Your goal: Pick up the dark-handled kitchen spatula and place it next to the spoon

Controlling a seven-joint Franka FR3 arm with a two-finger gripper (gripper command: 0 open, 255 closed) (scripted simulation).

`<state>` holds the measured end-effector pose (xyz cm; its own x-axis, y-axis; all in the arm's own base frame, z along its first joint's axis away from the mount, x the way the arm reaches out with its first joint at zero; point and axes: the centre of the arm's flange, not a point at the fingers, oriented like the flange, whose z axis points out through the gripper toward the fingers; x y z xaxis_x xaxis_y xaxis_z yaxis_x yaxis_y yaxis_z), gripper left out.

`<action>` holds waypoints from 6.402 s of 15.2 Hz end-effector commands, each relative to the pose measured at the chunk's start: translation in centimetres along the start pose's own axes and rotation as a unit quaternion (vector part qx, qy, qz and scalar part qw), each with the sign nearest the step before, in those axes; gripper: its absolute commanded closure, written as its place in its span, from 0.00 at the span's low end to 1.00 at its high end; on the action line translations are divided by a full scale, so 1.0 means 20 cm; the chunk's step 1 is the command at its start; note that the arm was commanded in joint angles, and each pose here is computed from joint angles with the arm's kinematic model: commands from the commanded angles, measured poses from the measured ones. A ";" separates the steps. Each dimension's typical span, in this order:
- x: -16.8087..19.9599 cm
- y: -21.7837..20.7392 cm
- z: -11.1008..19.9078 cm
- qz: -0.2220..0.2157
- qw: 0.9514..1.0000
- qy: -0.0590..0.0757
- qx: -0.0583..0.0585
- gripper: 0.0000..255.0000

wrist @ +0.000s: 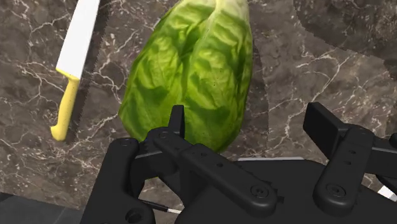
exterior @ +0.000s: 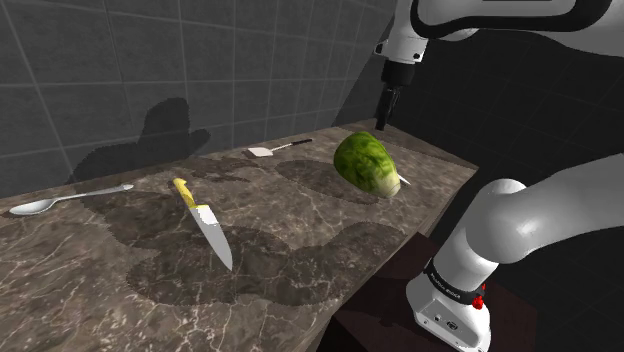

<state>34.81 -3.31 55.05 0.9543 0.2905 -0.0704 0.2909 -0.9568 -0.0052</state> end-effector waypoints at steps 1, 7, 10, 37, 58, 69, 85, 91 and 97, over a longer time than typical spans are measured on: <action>0.10 0.09 0.06 -0.043 0.999 0.000 -0.004 0.00; 0.40 0.28 0.21 -0.164 0.986 0.000 -0.012 0.00; 0.56 0.35 0.28 -0.224 0.975 0.000 -0.017 0.00; 1.68 0.31 0.94 -0.571 0.820 0.000 -0.041 0.00; 1.67 0.31 0.86 -0.571 0.820 0.000 -0.041 1.00; 1.65 0.31 0.57 -0.571 0.820 0.000 -0.041 1.00; 1.59 -0.55 0.52 -0.571 0.820 0.000 -0.041 1.00; 1.57 -0.94 0.53 -0.571 0.820 0.000 -0.041 1.00; 1.55 -1.34 0.53 -0.571 0.820 0.000 -0.041 1.00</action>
<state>56.44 30.18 42.39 0.0550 0.9963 -0.0666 0.9985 -0.0551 0.0003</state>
